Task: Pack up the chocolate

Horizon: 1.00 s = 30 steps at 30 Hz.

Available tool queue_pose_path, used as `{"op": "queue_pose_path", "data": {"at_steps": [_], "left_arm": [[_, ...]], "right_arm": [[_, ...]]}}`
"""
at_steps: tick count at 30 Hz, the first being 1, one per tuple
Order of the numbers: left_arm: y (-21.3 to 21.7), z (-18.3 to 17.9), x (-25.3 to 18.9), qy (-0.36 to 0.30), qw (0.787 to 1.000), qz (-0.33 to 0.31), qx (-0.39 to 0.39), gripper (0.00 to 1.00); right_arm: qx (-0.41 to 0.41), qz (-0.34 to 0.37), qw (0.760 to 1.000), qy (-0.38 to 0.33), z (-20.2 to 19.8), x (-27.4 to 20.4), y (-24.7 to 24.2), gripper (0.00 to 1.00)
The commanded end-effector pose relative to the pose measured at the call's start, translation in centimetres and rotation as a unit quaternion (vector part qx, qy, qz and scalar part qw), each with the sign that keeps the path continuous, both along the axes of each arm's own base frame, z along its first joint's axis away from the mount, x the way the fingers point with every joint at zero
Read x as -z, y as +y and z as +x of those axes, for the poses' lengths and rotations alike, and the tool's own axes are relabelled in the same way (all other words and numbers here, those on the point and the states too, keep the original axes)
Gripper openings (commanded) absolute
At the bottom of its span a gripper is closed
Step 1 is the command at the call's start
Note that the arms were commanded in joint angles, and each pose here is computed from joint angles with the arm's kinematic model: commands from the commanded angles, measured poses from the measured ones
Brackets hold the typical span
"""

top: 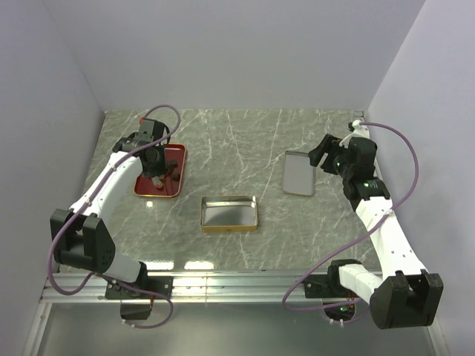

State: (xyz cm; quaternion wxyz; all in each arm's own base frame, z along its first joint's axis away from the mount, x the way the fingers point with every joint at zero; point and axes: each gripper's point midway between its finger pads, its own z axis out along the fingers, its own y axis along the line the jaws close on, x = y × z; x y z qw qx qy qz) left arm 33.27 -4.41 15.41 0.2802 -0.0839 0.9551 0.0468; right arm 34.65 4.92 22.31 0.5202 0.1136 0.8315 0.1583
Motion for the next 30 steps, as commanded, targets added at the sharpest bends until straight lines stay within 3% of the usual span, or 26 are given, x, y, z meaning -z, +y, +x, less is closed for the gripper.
{"op": "queue_pose_path", "data": {"at_steps": [1,17,30], "left_arm": [[-0.4,0.0,-2.5,-0.031,0.999,-0.015,0.015,0.32],[-0.7,-0.7,-0.4,-0.019,0.999,-0.016,0.042,0.31],[-1.1,-0.6,-4.8,-0.061,0.996,-0.03,0.053,0.3]], "right_arm": [[-0.004,0.004,1.0,-0.014,0.2,-0.6,0.4,0.77],[-0.013,0.017,1.0,-0.004,0.5,-0.1,0.9,0.77],[-0.013,0.018,1.0,-0.001,0.6,0.0,1.0,0.77]]}}
